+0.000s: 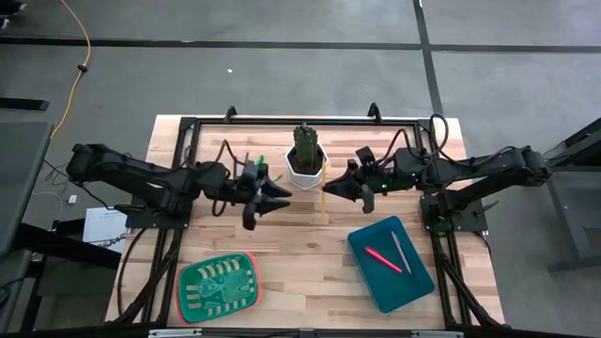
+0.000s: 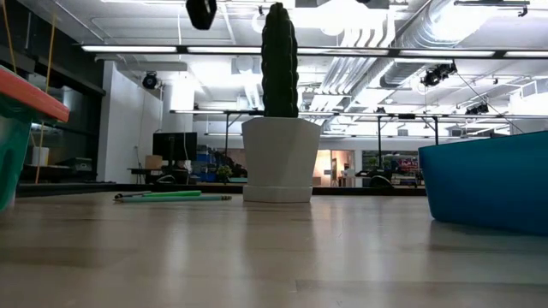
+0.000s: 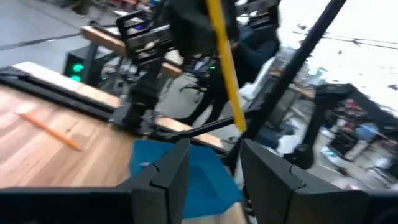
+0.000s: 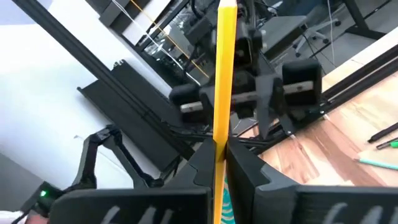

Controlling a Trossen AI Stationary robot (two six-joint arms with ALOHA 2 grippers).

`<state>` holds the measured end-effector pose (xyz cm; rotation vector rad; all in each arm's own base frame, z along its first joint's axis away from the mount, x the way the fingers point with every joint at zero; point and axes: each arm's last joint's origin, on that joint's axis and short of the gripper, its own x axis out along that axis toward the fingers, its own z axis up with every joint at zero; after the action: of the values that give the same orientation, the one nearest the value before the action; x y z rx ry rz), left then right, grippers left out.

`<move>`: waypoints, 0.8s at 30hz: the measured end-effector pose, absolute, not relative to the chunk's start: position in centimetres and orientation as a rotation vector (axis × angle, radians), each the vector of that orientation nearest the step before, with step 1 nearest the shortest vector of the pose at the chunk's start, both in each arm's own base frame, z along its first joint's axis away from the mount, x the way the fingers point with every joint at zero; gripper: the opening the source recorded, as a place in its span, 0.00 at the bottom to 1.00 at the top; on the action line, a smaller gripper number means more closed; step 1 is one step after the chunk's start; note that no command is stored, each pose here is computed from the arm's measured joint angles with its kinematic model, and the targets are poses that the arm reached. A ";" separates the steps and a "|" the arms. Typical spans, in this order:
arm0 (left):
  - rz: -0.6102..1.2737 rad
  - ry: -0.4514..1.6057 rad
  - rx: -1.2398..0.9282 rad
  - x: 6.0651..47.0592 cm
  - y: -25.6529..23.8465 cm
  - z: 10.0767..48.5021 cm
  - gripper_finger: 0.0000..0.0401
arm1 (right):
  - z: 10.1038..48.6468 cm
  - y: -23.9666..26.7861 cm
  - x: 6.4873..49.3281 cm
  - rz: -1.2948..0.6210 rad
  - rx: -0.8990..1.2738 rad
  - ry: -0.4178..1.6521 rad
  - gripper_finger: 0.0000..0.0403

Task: Sort pens & pencils
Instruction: Put the yellow pencil into the green bin

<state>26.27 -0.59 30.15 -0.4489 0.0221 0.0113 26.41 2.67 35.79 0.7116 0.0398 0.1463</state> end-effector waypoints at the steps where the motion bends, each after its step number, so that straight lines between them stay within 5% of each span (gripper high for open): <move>1: 0.024 0.026 -0.448 26.5 -0.6 29.9 0.33 | 35.8 2.7 26.5 0.143 0.706 0.039 0.02; 24: 0.070 -0.040 -0.479 28.2 -0.4 29.0 0.33 | 33.1 2.9 29.5 0.125 0.688 0.097 0.02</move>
<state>28.23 -0.45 28.99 -0.4794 -0.0404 0.0701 29.51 2.95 33.05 0.6883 0.0971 0.1251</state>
